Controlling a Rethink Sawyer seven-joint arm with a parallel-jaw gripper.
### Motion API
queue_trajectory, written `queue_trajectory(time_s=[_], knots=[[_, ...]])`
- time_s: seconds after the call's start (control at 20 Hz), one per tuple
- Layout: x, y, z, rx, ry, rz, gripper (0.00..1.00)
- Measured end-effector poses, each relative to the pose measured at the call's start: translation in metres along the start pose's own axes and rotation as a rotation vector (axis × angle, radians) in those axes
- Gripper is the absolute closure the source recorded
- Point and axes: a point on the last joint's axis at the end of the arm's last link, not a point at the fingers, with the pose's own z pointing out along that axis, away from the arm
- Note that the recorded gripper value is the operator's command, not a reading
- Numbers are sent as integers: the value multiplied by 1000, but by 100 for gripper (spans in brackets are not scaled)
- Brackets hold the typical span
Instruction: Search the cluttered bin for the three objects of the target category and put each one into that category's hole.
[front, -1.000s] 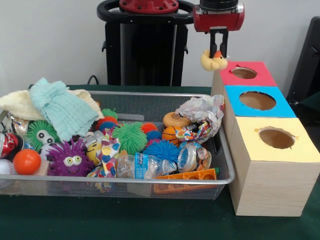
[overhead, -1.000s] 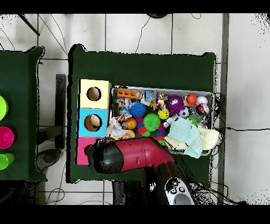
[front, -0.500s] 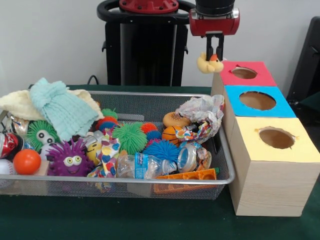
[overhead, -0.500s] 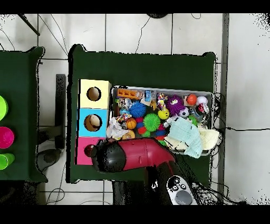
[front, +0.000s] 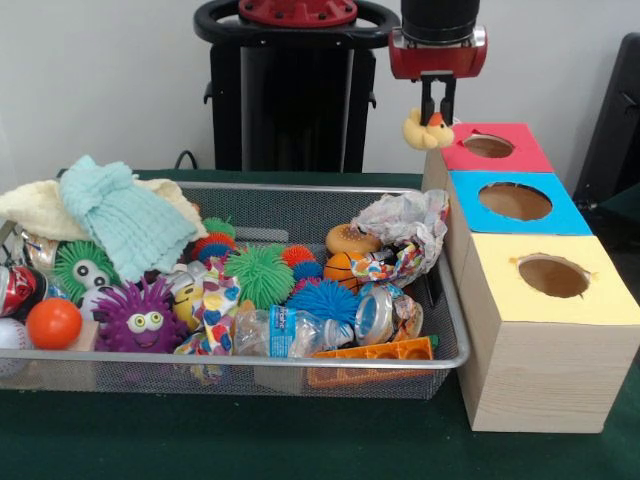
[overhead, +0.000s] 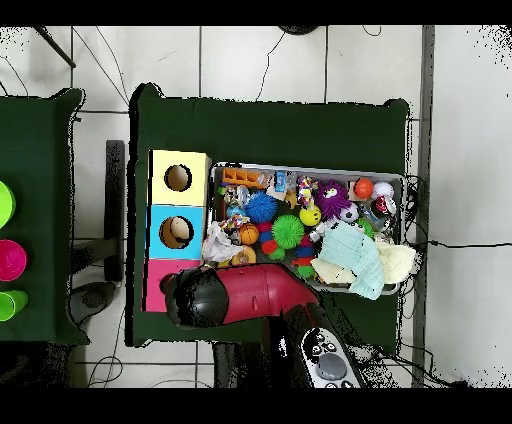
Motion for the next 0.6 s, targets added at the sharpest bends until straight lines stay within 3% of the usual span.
queue_trajectory(time_s=[0.6], knots=[[9,25,3,4,14,-6,100]])
